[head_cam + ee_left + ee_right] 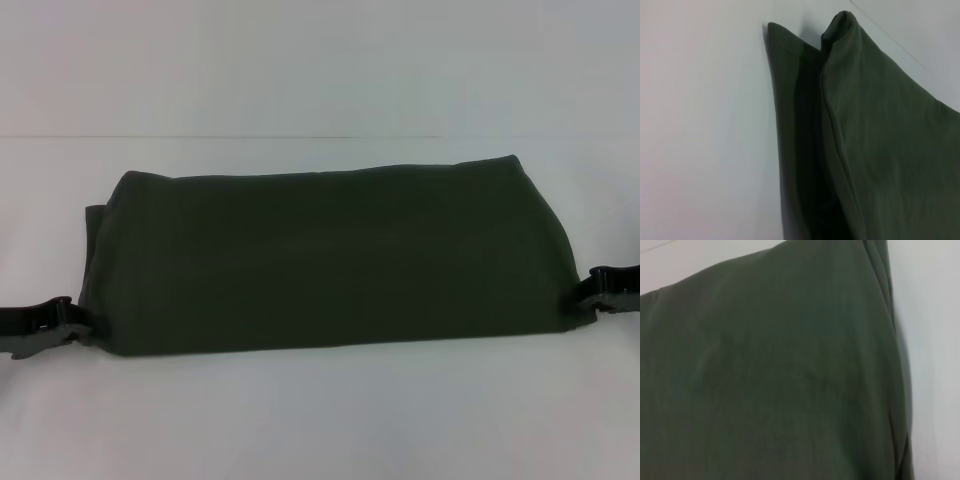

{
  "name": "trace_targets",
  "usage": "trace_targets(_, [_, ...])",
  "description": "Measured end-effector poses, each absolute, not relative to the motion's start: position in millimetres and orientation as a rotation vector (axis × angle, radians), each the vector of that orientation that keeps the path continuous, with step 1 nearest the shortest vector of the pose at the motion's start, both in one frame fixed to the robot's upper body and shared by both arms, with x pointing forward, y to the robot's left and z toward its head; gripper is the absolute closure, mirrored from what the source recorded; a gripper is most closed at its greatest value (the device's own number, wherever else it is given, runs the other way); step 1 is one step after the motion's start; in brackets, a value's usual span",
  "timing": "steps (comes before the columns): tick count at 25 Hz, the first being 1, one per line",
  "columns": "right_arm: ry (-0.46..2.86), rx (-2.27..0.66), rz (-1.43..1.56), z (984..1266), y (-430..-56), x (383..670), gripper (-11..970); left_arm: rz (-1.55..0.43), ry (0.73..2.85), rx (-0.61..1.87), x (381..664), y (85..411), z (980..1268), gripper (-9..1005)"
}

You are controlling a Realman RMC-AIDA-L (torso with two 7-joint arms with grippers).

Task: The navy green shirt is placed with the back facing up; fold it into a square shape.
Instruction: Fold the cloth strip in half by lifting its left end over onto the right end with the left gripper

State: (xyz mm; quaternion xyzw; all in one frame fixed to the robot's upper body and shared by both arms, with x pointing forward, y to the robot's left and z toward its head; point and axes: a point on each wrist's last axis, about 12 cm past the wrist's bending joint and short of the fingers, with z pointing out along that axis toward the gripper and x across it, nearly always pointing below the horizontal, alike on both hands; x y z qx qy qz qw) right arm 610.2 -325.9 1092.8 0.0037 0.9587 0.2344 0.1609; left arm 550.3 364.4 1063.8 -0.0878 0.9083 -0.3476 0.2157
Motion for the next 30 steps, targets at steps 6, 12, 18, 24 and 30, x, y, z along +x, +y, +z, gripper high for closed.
trace_targets(6, [2.736,-0.001,0.668,1093.8,-326.2,610.2,802,-0.972,2.507,-0.25,550.6,364.9,1064.9,974])
trace_targets(12, [2.749,-0.028,0.688,1094.8,-324.6,608.1,946,-0.978,2.507,-0.246,550.5,364.9,1065.7,975])
trace_targets(18, [2.774,-0.06,0.727,1095.4,-324.3,602.1,946,-0.99,2.508,-0.23,550.5,364.1,1067.1,974])
trace_targets(24, [2.811,-0.195,0.798,1094.4,-321.0,590.2,947,-1.034,2.523,-0.194,547.3,363.4,1070.2,974])
trace_targets(30, [2.839,-0.331,0.878,1093.4,-321.5,575.7,947,-1.097,2.562,-0.134,540.6,366.2,1077.4,974])
